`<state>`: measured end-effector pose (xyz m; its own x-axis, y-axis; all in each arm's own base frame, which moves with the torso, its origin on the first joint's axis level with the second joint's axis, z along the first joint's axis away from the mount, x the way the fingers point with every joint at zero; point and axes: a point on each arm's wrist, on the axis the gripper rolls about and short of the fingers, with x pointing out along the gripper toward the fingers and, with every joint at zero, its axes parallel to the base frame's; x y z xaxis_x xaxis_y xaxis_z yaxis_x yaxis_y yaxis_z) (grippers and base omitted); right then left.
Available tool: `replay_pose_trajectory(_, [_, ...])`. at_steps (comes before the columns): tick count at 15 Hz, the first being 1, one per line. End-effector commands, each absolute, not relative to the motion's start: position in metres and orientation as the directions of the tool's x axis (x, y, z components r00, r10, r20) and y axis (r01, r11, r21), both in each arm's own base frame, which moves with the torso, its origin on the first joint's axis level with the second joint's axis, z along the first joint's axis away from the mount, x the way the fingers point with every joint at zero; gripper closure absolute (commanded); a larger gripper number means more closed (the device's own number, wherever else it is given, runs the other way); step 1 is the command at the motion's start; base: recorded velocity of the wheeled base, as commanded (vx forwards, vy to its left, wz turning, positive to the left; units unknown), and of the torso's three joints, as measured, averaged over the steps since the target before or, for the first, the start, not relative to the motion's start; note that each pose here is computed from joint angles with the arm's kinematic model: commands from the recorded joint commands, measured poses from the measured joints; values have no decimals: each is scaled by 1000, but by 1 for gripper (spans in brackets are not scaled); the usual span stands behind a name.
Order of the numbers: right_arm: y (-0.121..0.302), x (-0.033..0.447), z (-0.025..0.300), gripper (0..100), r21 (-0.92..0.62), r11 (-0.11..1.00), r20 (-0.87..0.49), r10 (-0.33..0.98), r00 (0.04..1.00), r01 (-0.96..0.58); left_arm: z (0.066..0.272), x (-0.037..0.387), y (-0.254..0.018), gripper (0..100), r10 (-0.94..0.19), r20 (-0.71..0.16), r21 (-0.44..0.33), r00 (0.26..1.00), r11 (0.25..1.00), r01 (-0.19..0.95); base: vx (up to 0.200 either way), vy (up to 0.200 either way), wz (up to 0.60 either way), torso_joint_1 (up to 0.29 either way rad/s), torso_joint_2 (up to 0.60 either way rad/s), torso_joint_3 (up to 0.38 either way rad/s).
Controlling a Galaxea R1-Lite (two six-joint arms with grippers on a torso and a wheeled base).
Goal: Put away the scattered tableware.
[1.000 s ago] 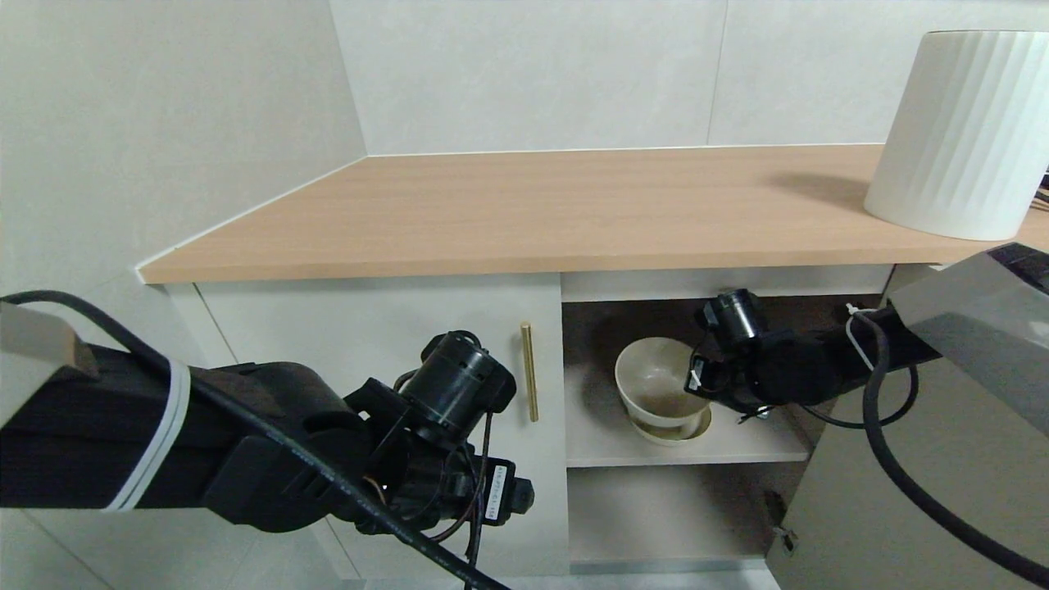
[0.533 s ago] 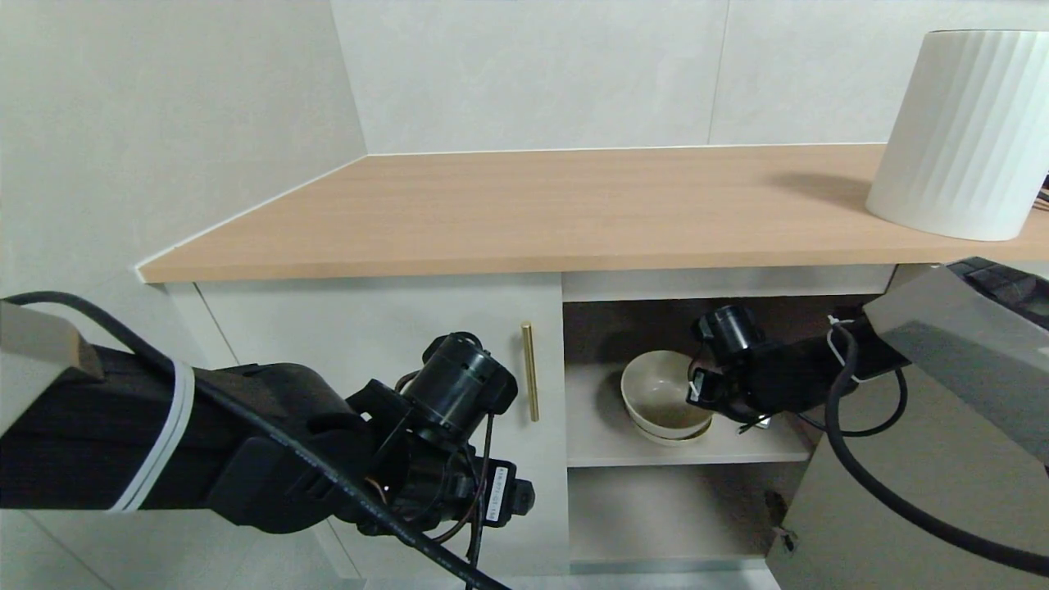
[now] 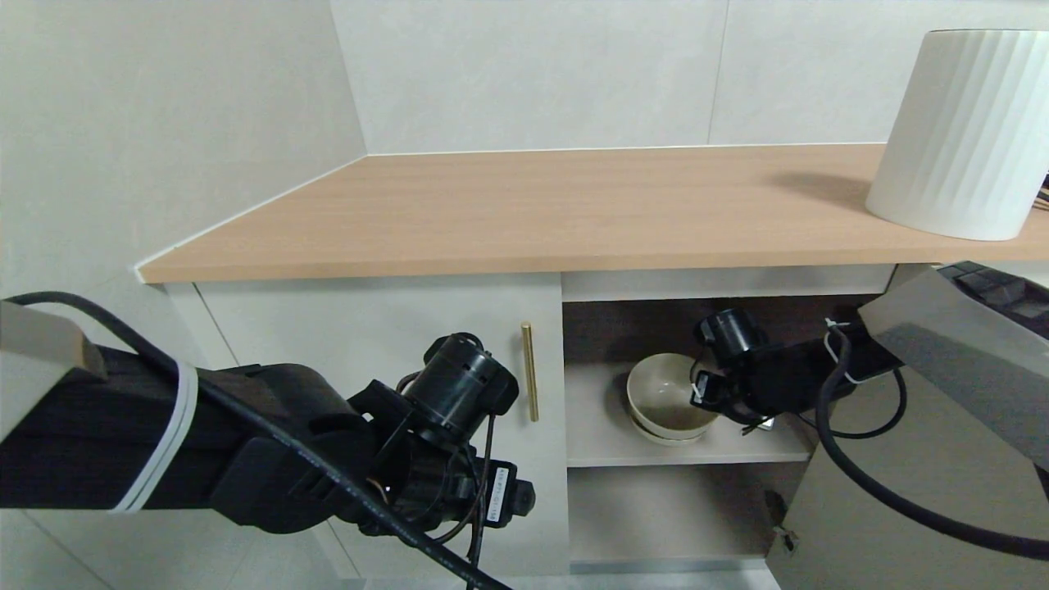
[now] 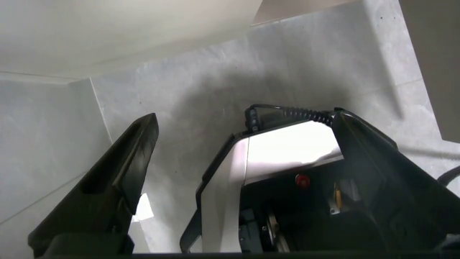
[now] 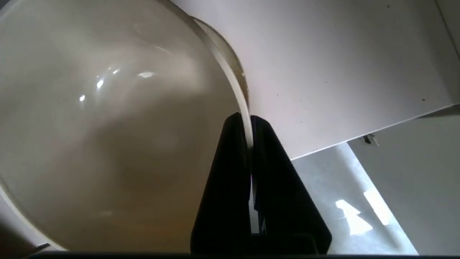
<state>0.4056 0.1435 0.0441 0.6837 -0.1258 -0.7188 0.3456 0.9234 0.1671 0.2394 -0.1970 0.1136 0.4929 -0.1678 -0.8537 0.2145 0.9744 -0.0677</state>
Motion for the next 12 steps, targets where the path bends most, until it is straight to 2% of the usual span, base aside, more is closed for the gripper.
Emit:
replay_pose_trajectory(1, [144,406,42,100,165,924,-721,-127,681,346,113,240,-197,0,-167,-854,-67,492,974,214,0,0,0,0,0,0])
replay_pose_trajectory(8, [144,406,41,100,160,925,-723,-128,678,345,113,240,-197,0,-167,-854,-67,492,974,214,0,0,0,0,0,0])
replay_pose_trajectory(9, [144,405,41,0,159,926,-725,-126,677,343,113,240,-197,0,-167,-854,-67,492,974,214,0,0,0,0,0,0])
replay_pose_trajectory(12, [144,404,41,0,156,926,-727,-127,675,343,113,239,-197,0,-166,-855,-66,491,975,214,0,0,0,0,0,0])
